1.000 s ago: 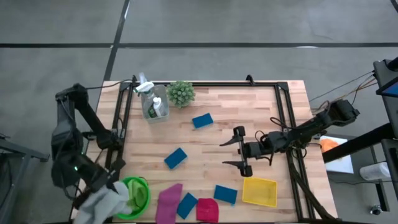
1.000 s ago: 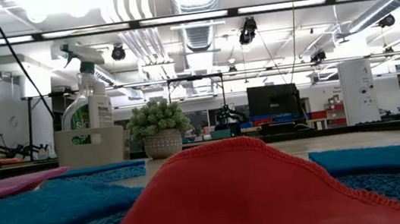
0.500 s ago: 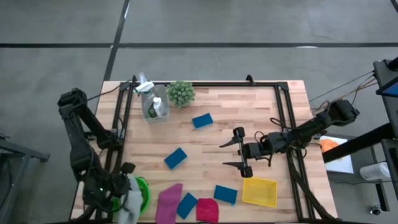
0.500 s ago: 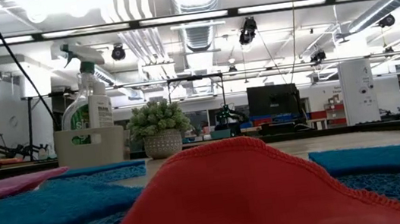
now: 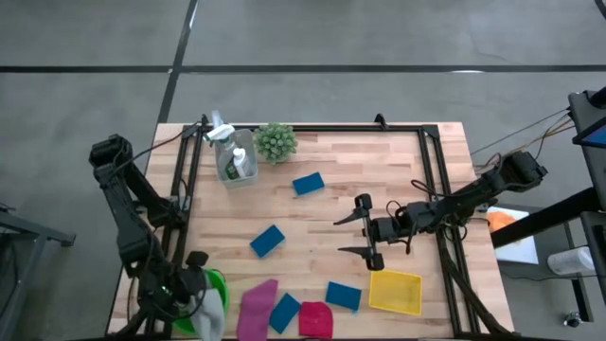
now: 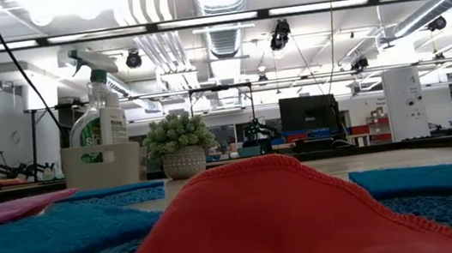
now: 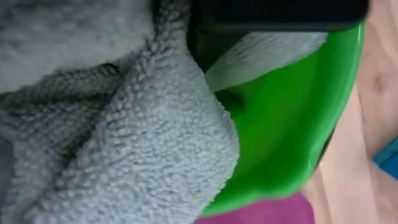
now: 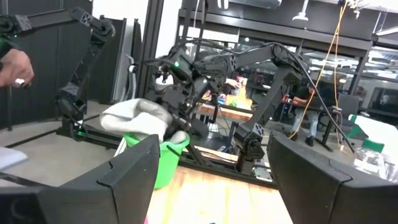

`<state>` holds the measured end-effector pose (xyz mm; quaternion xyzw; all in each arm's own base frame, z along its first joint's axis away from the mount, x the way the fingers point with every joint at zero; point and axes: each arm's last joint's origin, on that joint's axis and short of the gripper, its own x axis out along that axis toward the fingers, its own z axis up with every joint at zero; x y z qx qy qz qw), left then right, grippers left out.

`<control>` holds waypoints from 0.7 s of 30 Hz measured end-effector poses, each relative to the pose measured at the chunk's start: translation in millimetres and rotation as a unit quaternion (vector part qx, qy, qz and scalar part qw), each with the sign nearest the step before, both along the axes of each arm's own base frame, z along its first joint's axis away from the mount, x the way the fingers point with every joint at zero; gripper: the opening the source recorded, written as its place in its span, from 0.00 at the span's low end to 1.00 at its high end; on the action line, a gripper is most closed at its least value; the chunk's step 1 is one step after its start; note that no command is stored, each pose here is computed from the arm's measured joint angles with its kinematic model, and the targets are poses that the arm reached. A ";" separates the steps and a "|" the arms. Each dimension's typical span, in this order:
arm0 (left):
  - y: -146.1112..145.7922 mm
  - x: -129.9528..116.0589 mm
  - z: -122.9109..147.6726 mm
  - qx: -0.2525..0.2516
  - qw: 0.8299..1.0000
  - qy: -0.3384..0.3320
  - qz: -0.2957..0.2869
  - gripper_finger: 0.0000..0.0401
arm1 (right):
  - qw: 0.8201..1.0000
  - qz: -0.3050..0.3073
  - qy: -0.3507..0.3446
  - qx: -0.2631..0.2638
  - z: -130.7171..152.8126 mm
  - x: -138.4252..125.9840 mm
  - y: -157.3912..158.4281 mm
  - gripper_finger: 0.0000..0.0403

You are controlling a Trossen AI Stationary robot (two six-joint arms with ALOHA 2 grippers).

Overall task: Pick & Place Kitchen Items
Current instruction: Put the gray towel into the green bucket

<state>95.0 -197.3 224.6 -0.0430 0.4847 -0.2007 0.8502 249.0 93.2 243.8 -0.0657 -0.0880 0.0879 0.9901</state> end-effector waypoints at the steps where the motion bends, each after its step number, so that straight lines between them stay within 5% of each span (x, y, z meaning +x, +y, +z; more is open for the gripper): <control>1: -0.7 0.3 3.1 -0.005 1.000 -0.002 0.000 0.20 | 1.000 0.000 0.000 0.000 -0.1 0.0 0.0 0.72; 11: 2.3 -1.8 25.1 -0.028 1.000 -0.002 -0.005 0.47 | 1.000 0.001 0.009 0.000 -1.6 0.2 0.2 0.72; 21: 12.3 -8.7 39.0 -0.034 0.998 0.046 -0.006 0.52 | 1.000 0.000 0.008 0.000 -1.6 0.2 0.2 0.72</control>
